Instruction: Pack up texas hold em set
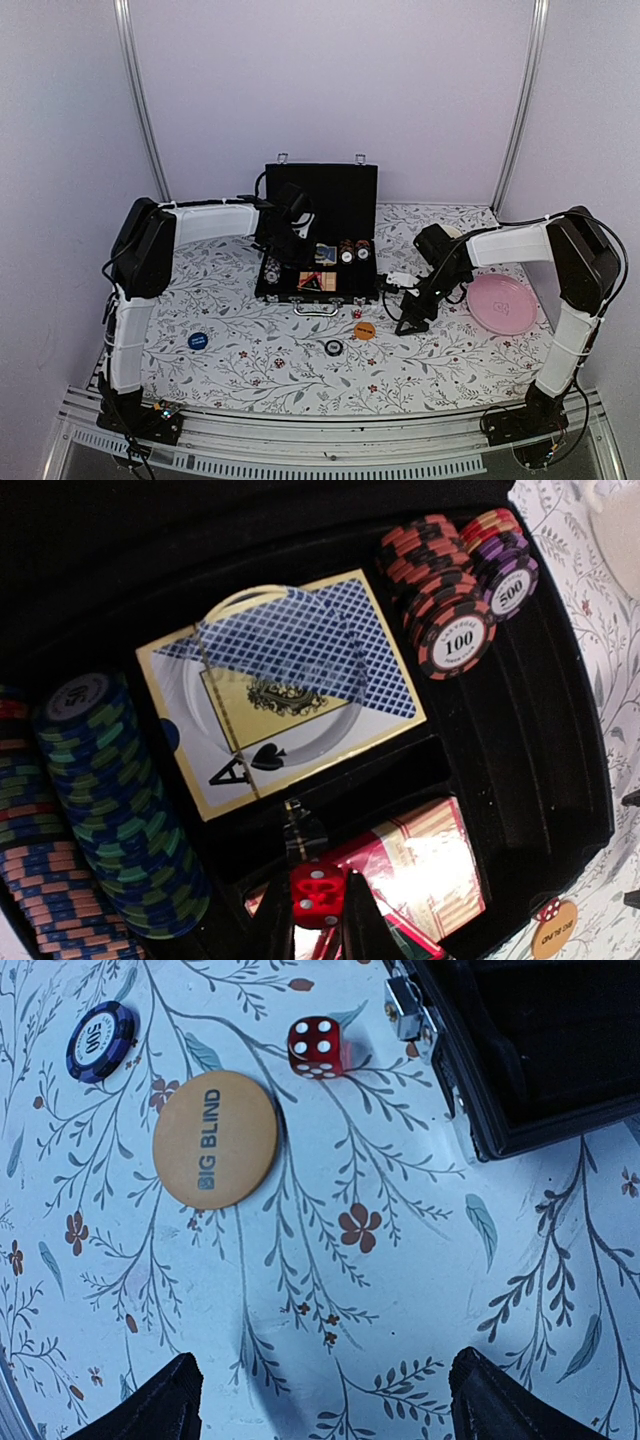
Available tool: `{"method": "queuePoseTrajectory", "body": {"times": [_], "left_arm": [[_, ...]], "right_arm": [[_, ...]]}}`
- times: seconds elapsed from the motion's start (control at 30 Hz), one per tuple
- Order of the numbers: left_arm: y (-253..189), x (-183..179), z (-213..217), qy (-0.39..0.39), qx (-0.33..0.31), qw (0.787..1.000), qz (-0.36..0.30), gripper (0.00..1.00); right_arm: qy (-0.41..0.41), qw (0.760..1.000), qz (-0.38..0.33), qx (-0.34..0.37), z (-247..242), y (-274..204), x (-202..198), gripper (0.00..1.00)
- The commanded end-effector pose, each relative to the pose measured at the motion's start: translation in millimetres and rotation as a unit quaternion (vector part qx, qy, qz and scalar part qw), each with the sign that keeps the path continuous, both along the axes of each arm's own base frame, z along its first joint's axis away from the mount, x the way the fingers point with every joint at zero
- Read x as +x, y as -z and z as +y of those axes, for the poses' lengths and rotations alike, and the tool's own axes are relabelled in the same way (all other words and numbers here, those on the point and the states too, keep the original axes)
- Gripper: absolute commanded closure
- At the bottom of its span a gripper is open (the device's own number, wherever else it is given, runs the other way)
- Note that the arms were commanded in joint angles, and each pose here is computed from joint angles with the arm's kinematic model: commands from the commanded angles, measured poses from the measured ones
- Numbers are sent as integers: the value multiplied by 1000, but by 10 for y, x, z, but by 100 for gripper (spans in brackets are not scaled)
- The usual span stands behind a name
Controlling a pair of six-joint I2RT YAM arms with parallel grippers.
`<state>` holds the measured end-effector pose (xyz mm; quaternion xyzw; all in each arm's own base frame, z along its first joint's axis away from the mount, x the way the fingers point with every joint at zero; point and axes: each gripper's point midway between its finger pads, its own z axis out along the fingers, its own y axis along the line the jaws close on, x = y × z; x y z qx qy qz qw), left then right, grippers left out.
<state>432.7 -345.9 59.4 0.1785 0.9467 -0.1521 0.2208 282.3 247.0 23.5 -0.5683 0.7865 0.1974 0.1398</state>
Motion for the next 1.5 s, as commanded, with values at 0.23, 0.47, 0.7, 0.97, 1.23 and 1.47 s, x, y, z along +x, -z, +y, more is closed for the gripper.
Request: {"method": "queuePoseTrajectory", "body": {"times": [0.23, 0.47, 0.7, 0.97, 1.23, 1.47], "left_arm": [[139, 138, 22, -14, 30, 999, -5, 87], [198, 100, 45, -11, 40, 999, 7, 87], [217, 103, 52, -11, 45, 999, 9, 76], [-107, 139, 1, -7, 30, 999, -12, 68], [-693, -210, -23, 20, 14, 999, -48, 69], [-703, -1122, 53, 76, 23, 997, -3, 68]], "right_arm": [[-7, 1000, -5, -3, 26, -14, 15, 15], [-8, 1000, -3, -6, 18, 8, 11, 15], [-8, 1000, 0, -10, 11, 33, 8, 15], [-8, 1000, 2, -10, 14, 37, 7, 15], [-8, 1000, 4, -10, 13, 40, 1, 15], [-9, 1000, 6, -8, 20, 42, -6, 15]]}}
